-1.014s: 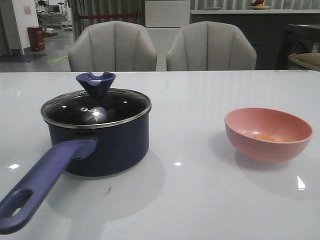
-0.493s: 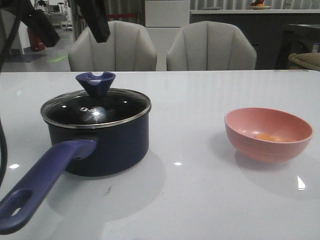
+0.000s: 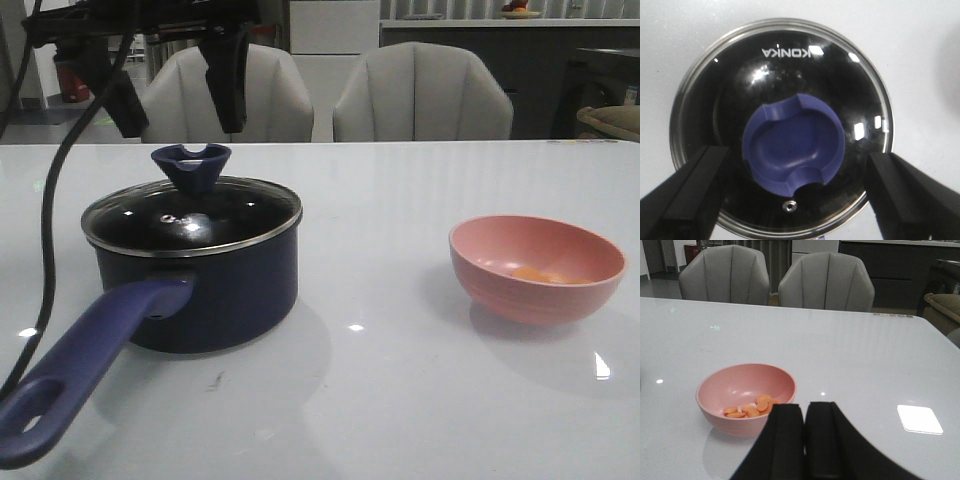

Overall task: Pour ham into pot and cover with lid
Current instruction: 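Lower the left gripper onto the purple lid knob and grasp it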

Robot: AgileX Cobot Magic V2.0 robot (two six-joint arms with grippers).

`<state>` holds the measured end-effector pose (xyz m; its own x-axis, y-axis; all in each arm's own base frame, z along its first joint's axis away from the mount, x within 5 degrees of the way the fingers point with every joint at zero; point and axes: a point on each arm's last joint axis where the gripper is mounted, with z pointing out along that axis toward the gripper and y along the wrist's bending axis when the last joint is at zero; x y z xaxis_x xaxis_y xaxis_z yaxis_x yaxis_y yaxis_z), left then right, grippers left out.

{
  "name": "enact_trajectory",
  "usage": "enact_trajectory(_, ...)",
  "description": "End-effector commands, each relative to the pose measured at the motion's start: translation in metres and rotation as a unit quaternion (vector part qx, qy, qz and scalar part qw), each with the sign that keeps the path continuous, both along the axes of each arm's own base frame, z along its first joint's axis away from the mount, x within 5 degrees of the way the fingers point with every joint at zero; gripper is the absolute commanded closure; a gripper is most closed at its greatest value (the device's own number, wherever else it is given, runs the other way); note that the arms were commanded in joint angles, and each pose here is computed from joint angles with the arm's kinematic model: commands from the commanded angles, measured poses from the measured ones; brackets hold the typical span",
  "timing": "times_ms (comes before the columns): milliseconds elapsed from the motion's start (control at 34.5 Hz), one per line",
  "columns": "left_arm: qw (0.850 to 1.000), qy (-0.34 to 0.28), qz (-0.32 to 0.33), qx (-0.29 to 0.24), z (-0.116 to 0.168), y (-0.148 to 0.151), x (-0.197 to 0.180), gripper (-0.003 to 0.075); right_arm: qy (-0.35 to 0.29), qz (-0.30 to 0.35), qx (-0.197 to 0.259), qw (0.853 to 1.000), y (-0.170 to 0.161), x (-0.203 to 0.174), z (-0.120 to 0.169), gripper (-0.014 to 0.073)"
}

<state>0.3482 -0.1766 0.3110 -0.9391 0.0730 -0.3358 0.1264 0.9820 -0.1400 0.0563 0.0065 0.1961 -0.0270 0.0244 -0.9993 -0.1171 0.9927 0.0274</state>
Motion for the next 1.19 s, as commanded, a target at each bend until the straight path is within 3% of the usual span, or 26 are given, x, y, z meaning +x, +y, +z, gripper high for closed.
enact_trajectory(0,0.999,-0.039,0.002,-0.003,0.027,-0.004,-0.002,0.0139,-0.051,-0.001,-0.005,0.999,0.000,-0.002,0.010,0.0447)
enact_trajectory(493,0.999,0.020,0.004,0.030,-0.004,-0.019,0.010,0.0139,-0.052,-0.001,-0.005,0.999,0.000,-0.002,0.010,0.0447)
enact_trajectory(1159,0.999,0.007,0.027,0.043,-0.006,-0.015,0.014,0.0143,-0.052,-0.001,-0.005,0.999,0.000,-0.002,0.010,0.0447)
